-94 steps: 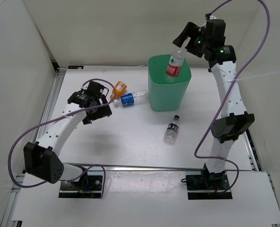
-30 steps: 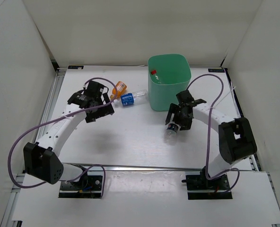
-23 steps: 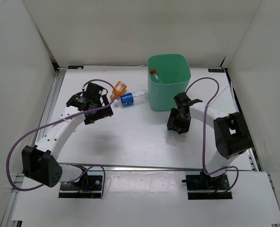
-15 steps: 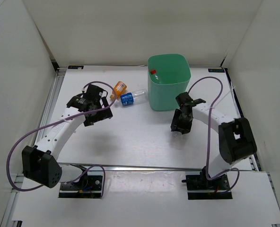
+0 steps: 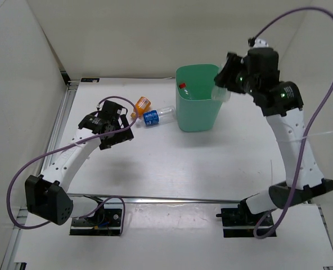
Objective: Put the plastic bottles in the bin
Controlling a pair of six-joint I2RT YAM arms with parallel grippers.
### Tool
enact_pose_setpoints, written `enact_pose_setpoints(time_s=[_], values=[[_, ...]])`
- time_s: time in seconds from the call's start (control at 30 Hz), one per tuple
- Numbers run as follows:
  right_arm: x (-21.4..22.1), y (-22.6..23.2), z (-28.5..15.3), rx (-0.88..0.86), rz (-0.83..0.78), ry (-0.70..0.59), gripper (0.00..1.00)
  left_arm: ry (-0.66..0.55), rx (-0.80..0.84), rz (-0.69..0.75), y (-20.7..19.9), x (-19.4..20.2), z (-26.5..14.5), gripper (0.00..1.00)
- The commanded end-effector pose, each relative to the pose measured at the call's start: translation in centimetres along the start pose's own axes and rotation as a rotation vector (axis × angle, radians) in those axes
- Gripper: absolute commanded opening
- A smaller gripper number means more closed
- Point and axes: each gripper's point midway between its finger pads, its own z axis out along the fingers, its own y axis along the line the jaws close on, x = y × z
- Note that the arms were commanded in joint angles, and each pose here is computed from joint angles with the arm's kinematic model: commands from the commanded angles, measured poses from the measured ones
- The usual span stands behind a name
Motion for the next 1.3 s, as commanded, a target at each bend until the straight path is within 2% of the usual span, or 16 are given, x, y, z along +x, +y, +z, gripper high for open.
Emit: enact_pose_setpoints(time_s=[0.0,0.1,0.2,0.37,0.47,0.5,0.57,0.63,0.7,0.8,0.83,0.9,0.97,1.0,1.07,1.27], values=[[-4.6,1.2,2.4,0.005,-0.111,-0.086,0.30,-0.069,0.024,-0.011,-0.4,-1.4,-1.2,1.00],[-6.9,2.8,6.0,-0.021,-0.114,-0.143,0.31,-0.069,0.024,-0.011,-0.4,-1.4,-1.2,1.00],[-5.9,3.0,12.1,-0.013,-0.139,-0.094,0.36,-0.077,0.030,0.005,-0.5,-1.8,-1.4,1.00],[-6.1,3.7,14.6,-0.047,-0.136,-0.081,0.49,-0.099,0.018,0.021,-0.1,-2.1,-1.6,1.00],[-5.9,3.9,15.2,-0.056,-0.136,-0.078,0.63,-0.106,0.010,0.030,0.2,-2.1,-1.9,1.00],[-6.0,3.7,15.2,-0.047,-0.136,-0.081,0.75,-0.112,0.002,0.043,0.4,-2.2,-1.9,1.00],[-5.7,3.6,15.4,-0.043,-0.136,-0.073,0.84,-0.122,-0.013,0.051,0.8,-2.3,-2.1,1.00],[-6.6,3.7,13.8,-0.045,-0.133,-0.104,1.00,-0.153,-0.012,0.073,0.7,-3.2,-2.8,1.00],[-8.2,3.5,11.6,-0.024,-0.126,-0.164,1.00,-0.178,-0.026,0.067,0.7,-4.2,-3.0,1.00],[-8.8,2.9,9.0,0.000,-0.101,-0.194,1.00,-0.230,0.019,0.070,-1.8,-7.8,-5.0,1.00],[-8.2,2.5,8.4,0.009,-0.104,-0.175,1.00,-0.285,0.080,0.051,-3.5,-10.1,-7.1,1.00],[-7.2,2.0,6.9,0.015,-0.073,-0.156,1.00,-0.289,0.178,0.081,-6.8,-12.1,-7.2,1.00],[-6.5,1.8,5.5,0.009,-0.065,-0.141,1.00,-0.346,0.255,0.078,-9.3,-15.0,-9.2,1.00],[-5.3,1.2,5.6,0.023,-0.054,-0.110,1.00,-0.321,0.242,0.072,-10.2,-15.5,-7.5,1.00],[-5.0,0.9,4.4,0.022,-0.054,-0.114,1.00,-0.348,0.260,0.065,-11.6,-17.3,-7.7,1.00],[-2.9,-0.3,3.7,0.041,-0.068,-0.074,1.00,-0.313,0.234,0.055,-14.0,-19.5,-3.1,1.00]])
